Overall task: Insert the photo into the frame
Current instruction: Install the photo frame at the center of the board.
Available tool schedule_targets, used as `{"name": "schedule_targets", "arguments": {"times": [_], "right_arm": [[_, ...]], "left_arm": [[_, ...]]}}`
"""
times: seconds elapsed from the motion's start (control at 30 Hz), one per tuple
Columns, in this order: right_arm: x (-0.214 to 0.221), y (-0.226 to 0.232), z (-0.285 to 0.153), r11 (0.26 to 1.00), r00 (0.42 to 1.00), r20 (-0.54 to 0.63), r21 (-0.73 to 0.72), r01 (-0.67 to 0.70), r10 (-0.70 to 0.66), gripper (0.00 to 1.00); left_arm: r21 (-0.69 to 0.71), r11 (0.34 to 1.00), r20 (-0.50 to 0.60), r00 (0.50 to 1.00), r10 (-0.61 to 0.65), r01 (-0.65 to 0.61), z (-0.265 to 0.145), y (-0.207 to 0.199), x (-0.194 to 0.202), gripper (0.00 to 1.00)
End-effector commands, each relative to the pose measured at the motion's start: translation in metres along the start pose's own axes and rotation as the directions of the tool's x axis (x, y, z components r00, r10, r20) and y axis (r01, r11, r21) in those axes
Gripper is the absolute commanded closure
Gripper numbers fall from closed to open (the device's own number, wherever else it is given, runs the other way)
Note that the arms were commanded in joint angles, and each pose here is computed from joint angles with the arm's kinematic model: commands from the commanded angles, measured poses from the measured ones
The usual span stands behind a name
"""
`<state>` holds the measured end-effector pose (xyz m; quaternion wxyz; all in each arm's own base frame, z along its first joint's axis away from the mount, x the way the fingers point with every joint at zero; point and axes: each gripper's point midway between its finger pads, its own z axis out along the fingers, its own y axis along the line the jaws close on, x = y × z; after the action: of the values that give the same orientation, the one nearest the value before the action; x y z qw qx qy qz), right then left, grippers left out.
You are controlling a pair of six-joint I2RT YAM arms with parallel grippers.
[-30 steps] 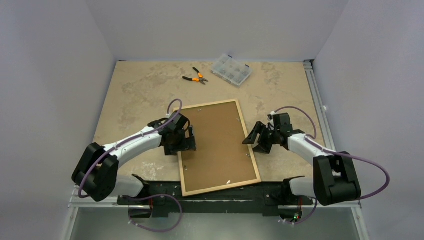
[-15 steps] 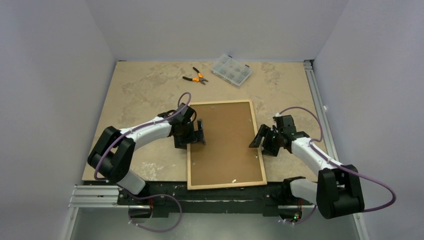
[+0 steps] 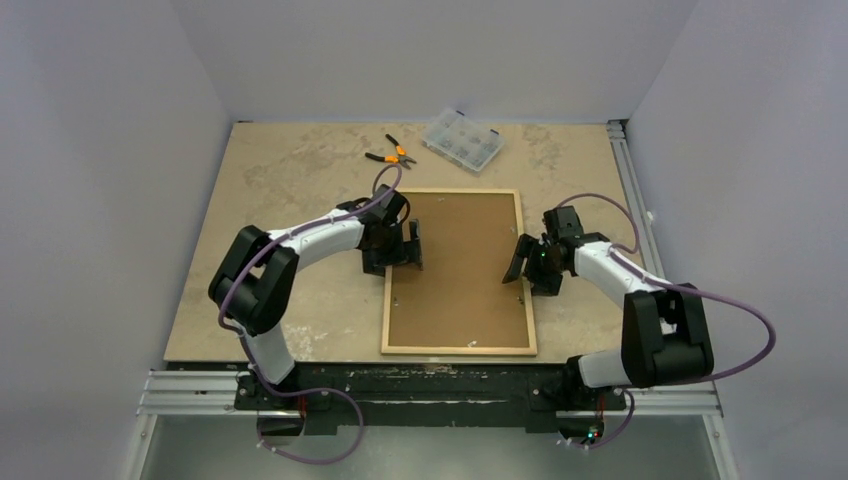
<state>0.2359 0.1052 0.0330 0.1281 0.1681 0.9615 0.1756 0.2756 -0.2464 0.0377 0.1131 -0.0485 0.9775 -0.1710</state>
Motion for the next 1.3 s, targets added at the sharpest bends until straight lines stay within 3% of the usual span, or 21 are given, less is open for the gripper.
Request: {"name": "schedule_targets", "arguments": {"times": [0.0, 0.23, 0.47, 0.6, 1.03, 1.27], "right_arm": [[-0.034, 0.049, -0.015, 0.986, 0.997, 0.063, -0.155, 0.055, -0.045, 0.31], [-0.027, 0.034, -0.023, 0.993, 0.995, 0.077, -0.091, 0.071, -0.064, 0.26], [0.001, 0.017, -0.022, 0.996, 0.998, 0.049, -0.080, 0.048, -0.044, 0.25], [0.014, 0.013, -0.020, 0.995, 0.999, 0.035, -0.097, 0.032, -0.029, 0.25], [0.029, 0.006, -0.011, 0.994, 1.000, 0.003, -0.107, 0.027, -0.027, 0.26], [0.029, 0.005, -0.010, 0.994, 1.000, 0.004, -0.109, 0.029, -0.029, 0.26]], "left_arm": [[0.120, 0.992, 0.056, 0.998, 0.037, -0.043, -0.013, -0.042, -0.022, 0.07], [-0.018, 0.999, 0.117, 0.992, 0.039, -0.037, -0.033, 0.001, -0.009, 0.03], [0.115, 0.993, 0.111, 0.994, 0.022, -0.035, -0.047, 0.001, 0.024, 0.05], [0.120, 0.992, 0.095, 0.995, 0.020, -0.031, -0.045, 0.006, 0.038, 0.08], [0.004, 0.999, 0.076, 0.996, -0.039, 0.039, -0.016, 0.024, 0.048, 0.23], [-0.087, 0.995, 0.104, 0.994, -0.039, 0.048, -0.014, 0.037, 0.046, 0.45]]}}
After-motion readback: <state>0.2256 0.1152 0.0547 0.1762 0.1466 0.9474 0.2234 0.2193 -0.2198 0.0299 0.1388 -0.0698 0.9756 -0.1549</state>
